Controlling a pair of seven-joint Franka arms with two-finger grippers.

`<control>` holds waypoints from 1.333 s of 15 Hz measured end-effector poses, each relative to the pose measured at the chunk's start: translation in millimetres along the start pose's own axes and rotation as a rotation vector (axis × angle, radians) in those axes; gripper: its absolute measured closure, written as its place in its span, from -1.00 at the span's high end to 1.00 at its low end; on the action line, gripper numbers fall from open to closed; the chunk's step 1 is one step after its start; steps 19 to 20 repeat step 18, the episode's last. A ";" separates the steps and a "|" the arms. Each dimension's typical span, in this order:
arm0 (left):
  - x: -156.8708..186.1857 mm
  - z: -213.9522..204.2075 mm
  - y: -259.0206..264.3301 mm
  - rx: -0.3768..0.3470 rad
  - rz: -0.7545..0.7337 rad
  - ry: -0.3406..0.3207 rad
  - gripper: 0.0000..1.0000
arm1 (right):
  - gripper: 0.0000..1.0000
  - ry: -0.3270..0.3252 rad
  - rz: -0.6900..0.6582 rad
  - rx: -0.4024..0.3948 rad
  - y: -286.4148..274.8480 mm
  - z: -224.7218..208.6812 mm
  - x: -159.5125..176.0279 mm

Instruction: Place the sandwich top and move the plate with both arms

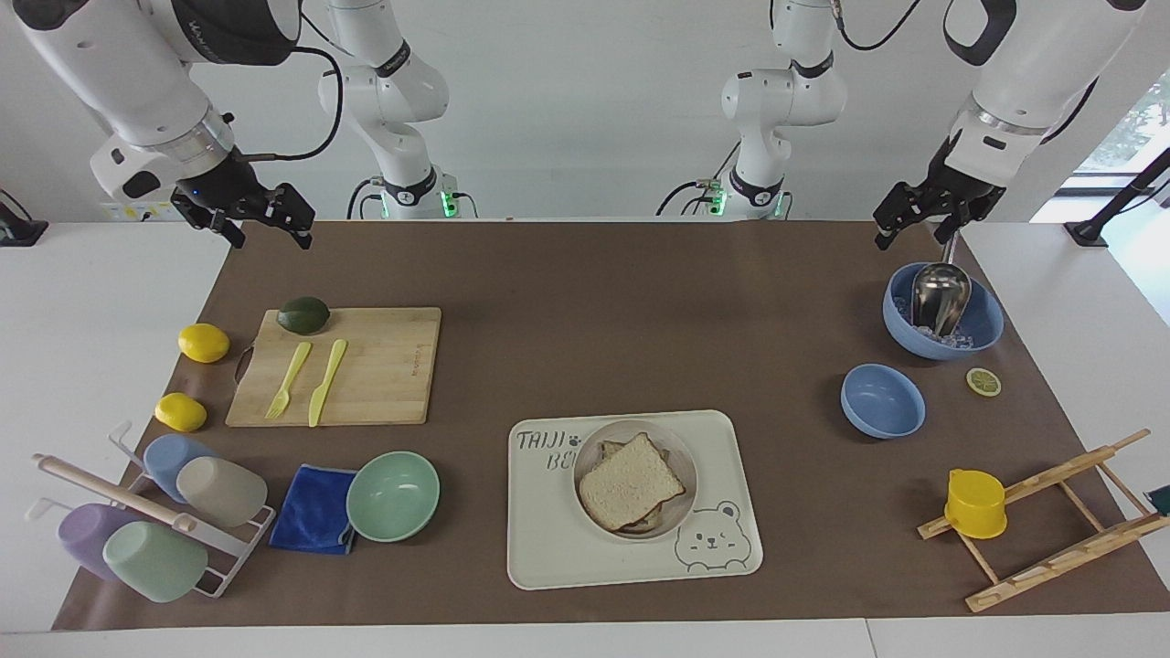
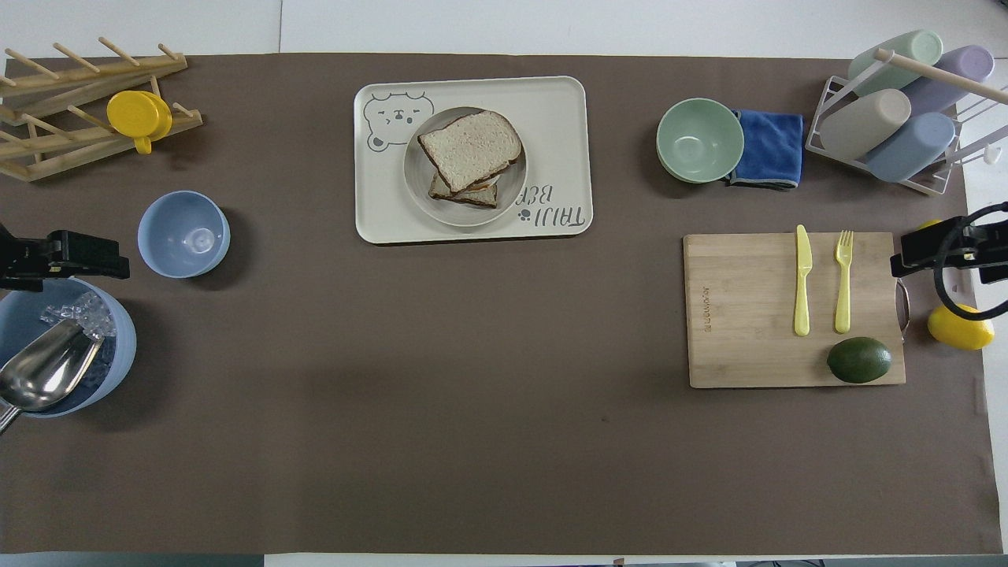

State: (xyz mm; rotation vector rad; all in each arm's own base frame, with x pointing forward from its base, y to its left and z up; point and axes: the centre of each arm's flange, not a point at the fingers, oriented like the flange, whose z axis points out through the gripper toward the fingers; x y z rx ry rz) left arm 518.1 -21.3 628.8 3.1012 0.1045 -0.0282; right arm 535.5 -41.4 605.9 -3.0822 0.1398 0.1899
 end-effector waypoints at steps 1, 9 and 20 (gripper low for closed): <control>-1.1 -5.7 0.7 0.002 0.001 -0.012 1.00 | 1.00 0.000 0.000 0.000 0.0 0.0 0.0; 12.5 10.5 5.2 0.069 0.024 -0.025 1.00 | 1.00 0.000 0.000 0.000 0.0 0.0 0.0; 13.8 8.5 12.6 0.046 0.033 -0.008 1.00 | 1.00 0.000 0.000 0.000 0.0 0.0 0.0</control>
